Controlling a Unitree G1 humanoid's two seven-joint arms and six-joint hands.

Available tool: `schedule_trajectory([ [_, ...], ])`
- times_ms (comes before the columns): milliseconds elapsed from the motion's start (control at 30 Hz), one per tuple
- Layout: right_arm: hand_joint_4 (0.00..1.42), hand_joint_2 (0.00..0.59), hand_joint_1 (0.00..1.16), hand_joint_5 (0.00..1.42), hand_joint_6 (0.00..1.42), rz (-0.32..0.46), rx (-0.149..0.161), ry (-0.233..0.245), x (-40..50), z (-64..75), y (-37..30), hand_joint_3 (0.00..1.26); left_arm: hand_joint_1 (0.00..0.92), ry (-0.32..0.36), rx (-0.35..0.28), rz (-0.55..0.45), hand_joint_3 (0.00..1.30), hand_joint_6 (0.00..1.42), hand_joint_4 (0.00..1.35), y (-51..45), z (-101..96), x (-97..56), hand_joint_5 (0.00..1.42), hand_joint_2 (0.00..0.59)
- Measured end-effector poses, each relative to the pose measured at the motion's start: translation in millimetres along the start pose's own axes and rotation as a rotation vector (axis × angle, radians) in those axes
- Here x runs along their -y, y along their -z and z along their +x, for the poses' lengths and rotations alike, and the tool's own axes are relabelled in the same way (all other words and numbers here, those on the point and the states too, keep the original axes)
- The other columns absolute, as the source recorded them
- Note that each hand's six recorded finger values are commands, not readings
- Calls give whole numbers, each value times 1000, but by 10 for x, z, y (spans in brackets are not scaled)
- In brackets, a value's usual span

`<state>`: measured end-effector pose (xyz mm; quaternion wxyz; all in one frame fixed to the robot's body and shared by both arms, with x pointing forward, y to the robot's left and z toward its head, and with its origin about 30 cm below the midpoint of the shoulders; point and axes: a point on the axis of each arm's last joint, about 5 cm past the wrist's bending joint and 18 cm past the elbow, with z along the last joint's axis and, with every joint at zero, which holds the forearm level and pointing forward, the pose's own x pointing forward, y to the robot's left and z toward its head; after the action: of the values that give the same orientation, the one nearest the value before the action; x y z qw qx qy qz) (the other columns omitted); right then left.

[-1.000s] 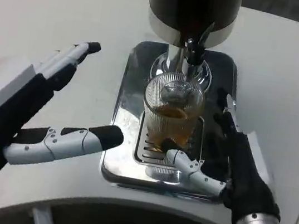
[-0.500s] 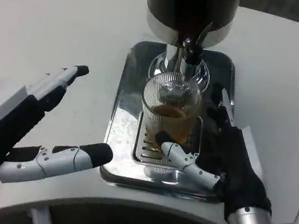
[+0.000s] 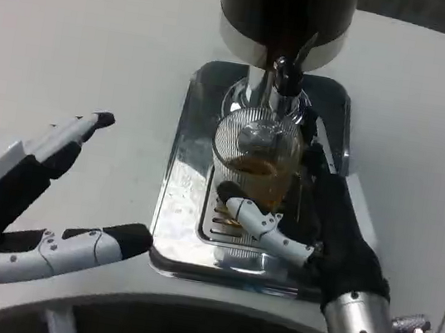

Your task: Grasp the cup under the faucet to collect the drink, then remove the cup.

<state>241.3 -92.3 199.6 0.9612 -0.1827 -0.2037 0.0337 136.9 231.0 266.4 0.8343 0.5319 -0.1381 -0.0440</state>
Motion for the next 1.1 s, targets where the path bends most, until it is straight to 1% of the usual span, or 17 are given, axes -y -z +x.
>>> schedule_trajectory([
  [300, 32, 229, 757, 91, 81, 6, -8, -3, -54, 66, 1, 0, 0, 22, -11, 15, 39, 141, 0, 10, -13, -8, 2, 23],
  [433, 34, 233, 764, 96, 89, 7, -26, 2, -89, 70, 28, 0, 0, 25, -12, 19, 39, 141, 0, 11, -13, -10, 2, 23],
  [600, 34, 233, 767, 100, 93, -1, -26, 21, -117, 91, 27, 0, 0, 39, -20, 21, 39, 141, 0, 27, -11, 1, 2, 23],
  [833, 44, 234, 770, 112, 95, 9, -34, 59, -190, 108, 23, 0, 0, 59, -30, 19, 39, 141, 0, 60, 17, 18, 2, 23],
  [1100, 62, 234, 771, 124, 96, 3, -40, 84, -249, 123, 15, 4, 0, 77, -31, 45, 39, 141, 0, 57, 42, 31, 2, 23],
])
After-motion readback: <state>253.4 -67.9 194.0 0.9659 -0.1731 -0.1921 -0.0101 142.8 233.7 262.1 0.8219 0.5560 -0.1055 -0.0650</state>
